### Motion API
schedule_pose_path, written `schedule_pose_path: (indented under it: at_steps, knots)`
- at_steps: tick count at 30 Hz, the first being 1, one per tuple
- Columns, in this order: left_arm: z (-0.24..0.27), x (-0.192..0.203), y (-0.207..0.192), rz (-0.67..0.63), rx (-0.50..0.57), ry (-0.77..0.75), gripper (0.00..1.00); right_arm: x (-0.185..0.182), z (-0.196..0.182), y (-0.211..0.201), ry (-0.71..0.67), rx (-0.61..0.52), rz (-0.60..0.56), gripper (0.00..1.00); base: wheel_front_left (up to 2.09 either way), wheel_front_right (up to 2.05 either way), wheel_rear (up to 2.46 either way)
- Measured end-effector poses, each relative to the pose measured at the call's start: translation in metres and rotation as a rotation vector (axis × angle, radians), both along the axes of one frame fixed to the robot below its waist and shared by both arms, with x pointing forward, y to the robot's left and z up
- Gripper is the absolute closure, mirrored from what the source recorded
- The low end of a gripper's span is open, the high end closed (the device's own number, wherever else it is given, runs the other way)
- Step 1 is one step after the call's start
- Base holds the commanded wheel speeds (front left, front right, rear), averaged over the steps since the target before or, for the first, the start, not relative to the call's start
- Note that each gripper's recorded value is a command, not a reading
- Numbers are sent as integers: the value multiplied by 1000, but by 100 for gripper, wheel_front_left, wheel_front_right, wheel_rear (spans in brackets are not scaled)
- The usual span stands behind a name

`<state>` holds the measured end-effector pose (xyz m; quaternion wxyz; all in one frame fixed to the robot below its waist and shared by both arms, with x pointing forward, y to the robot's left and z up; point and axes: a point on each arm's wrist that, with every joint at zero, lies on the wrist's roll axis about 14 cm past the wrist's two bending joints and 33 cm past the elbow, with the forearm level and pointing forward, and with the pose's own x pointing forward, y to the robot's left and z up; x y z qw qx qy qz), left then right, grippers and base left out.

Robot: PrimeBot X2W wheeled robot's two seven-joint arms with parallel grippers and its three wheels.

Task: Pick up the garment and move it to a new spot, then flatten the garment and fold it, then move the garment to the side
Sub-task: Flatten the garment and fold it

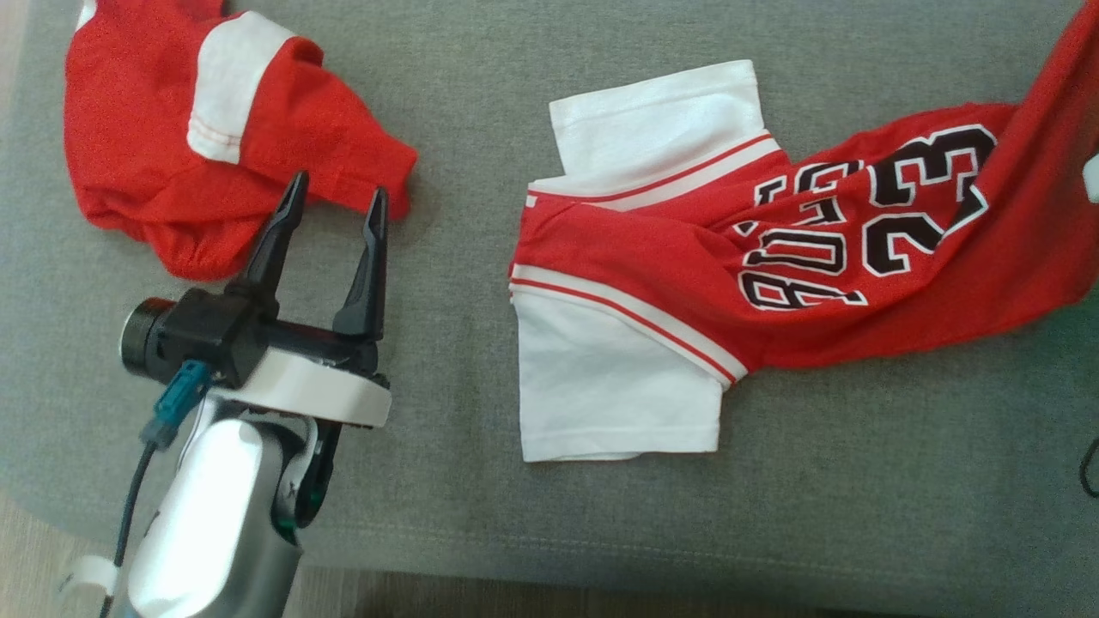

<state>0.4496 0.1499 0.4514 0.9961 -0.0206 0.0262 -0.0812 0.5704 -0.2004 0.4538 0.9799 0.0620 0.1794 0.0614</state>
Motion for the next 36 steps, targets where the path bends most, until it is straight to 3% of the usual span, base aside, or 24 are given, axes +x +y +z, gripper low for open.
schedule_pose_path:
  at_steps: [6, 10, 17, 24, 36]
  knots:
    - [3, 2, -7, -16, -8, -9, 0, 0, 29, -3, -220, -70, -24, 0, 0, 0, 0]
    - [11, 1, -8, -10, -11, -29, 0, -23, 52, 2, -349, -126, -19, 0, 0, 0, 0]
    - [15, -10, -8, 4, -16, -33, 0, -95, 38, 28, -313, -99, 11, 0, 0, 0, 0]
    - [24, -19, -8, 12, -15, -50, 0, -145, 33, 29, -259, -78, -16, 0, 0, 0, 0]
    - [25, -36, -10, 16, -16, -41, 0, -168, 37, 23, -239, -70, -48, 0, 0, 0, 0]
